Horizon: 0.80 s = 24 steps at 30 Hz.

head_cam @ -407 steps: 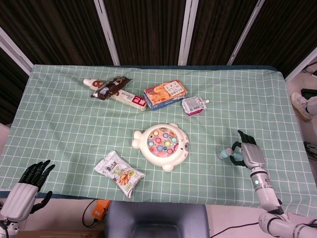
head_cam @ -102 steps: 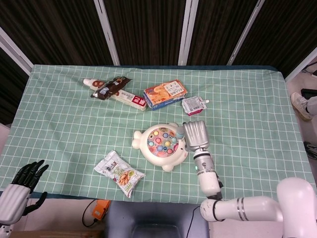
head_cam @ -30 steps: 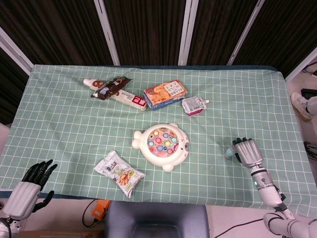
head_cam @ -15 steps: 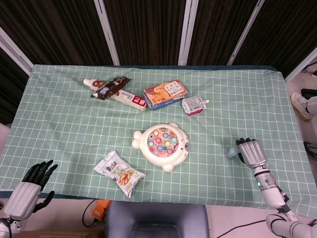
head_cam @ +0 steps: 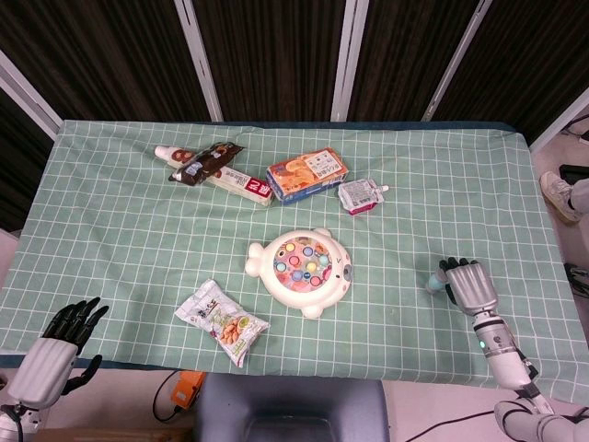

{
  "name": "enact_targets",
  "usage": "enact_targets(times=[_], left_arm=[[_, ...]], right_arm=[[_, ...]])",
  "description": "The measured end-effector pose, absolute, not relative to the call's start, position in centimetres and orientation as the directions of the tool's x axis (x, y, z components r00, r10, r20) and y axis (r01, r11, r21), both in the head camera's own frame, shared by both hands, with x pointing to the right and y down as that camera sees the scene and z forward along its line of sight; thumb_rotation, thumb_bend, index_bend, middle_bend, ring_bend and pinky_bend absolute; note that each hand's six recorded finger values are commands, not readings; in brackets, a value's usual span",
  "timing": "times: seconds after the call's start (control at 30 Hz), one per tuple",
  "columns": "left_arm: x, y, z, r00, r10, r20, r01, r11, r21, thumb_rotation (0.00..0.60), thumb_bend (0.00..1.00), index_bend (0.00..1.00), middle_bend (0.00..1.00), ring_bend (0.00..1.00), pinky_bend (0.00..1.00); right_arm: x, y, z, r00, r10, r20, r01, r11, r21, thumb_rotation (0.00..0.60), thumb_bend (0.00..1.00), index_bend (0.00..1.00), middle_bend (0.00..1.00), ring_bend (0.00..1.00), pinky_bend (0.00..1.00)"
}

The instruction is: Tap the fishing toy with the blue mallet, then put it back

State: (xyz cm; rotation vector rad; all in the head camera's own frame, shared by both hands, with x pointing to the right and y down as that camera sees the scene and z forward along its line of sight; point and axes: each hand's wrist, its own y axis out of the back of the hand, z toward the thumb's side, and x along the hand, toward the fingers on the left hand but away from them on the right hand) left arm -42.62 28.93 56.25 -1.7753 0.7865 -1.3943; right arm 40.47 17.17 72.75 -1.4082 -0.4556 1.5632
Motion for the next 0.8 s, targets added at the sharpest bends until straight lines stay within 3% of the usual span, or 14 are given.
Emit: enact_targets(times=[0.3, 0.67, 0.73, 0.8], left_arm=[[-42.6, 28.9, 56.2, 0.225, -0.821, 0.524, -0.026, -0.543, -0.839, 0.600, 0.39, 0.00, 0.01, 0.00, 0.11], [-42.6, 28.9, 56.2, 0.223, -0.822, 0.524, -0.025, -0.542, -0.840, 0.600, 0.39, 0.00, 0.01, 0.00, 0.11], [-42.7, 28.9, 56.1, 0.221, -0.825, 0.519, -0.028, -0.538, -0.843, 0.600, 0.39, 0.00, 0.01, 0.00, 0.11], [-42.8, 28.8, 55.9, 0.217, -0.830, 0.513, -0.032, -0.532, -0.846, 0.600, 0.39, 0.00, 0.01, 0.00, 0.11]], right_arm=[[40.9, 17.2, 72.2, 0.109, 0.831, -0.545, -0.378, -0.473, -0.796, 0.600, 0.49, 0.29, 0.46, 0.48, 0.72], [41.5, 17.7, 70.2, 0.120, 0.857, -0.501, -0.324, -0.443, -0.836, 0.600, 0.49, 0.23, 0.41, 0.42, 0.71], [41.3, 17.9, 69.3, 0.131, 0.868, -0.479, -0.292, -0.428, -0.855, 0.600, 0.49, 0.19, 0.35, 0.36, 0.64], [41.0, 18.3, 67.9, 0.145, 0.883, -0.447, -0.240, -0.407, -0.881, 0.600, 0.47, 0.13, 0.24, 0.25, 0.51]])
